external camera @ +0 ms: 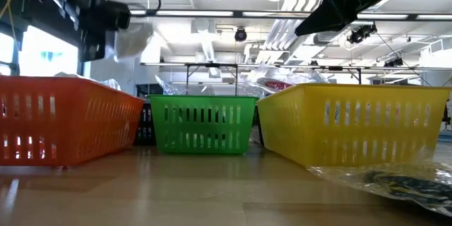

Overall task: Pick & Place Travel size toiletries
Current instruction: Put the white vanity pack into the orange bin, then put the green shampoo into the right black bin

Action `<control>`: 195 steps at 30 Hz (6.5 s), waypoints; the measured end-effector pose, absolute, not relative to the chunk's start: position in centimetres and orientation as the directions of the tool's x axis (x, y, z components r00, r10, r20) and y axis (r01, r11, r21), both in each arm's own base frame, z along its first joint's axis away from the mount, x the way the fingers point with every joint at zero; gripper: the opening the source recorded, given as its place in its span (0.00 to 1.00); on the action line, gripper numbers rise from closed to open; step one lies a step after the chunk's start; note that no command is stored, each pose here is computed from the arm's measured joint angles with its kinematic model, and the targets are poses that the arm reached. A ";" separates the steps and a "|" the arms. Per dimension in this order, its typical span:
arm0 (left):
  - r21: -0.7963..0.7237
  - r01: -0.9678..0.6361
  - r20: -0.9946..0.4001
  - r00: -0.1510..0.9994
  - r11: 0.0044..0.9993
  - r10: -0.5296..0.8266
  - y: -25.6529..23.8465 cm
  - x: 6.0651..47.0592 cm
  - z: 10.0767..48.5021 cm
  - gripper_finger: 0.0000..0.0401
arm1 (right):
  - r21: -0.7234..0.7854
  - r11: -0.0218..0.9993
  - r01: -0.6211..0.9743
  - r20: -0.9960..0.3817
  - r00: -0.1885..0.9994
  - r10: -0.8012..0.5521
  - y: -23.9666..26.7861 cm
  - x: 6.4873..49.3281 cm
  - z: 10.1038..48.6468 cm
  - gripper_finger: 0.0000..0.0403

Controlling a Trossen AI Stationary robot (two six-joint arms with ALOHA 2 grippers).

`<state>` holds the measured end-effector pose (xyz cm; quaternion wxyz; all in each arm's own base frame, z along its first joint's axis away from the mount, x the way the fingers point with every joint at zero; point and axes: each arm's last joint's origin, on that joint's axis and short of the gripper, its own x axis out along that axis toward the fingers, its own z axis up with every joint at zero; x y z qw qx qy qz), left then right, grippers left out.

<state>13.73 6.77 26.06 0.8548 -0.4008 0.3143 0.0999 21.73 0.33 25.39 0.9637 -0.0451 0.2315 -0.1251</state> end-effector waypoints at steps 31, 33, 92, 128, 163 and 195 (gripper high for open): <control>-0.689 -0.478 -0.672 0.703 0.545 -0.232 -12.3 22.4 23.3 0.02 | -0.133 0.965 0.227 -0.416 0.871 -0.262 0.3 21.8 25.6 0.16; -0.667 -0.507 -0.701 0.675 0.545 -0.231 -13.0 22.9 23.3 0.02 | -0.133 0.965 0.226 -0.416 0.871 -0.262 0.3 21.8 25.6 0.16; -0.468 -0.691 -0.884 0.363 0.551 -0.296 -14.3 24.1 21.3 0.34 | -0.106 0.982 0.158 -0.416 0.889 -0.188 0.5 21.9 25.6 0.16; -0.072 -0.350 -0.356 0.884 0.934 0.304 -12.5 25.4 28.2 0.35 | -0.035 0.992 0.120 -0.423 0.898 -0.124 0.8 21.9 25.6 0.16; -0.001 -0.311 -0.327 0.898 0.950 0.294 -5.2 33.7 24.1 0.03 | 0.198 0.968 0.154 -0.552 0.833 -0.020 1.1 21.3 24.4 0.16; 0.028 -0.230 -0.276 0.933 0.973 0.229 -0.4 29.2 23.9 0.00 | 0.422 0.840 0.342 -0.589 0.807 -0.033 6.9 19.7 23.7 0.01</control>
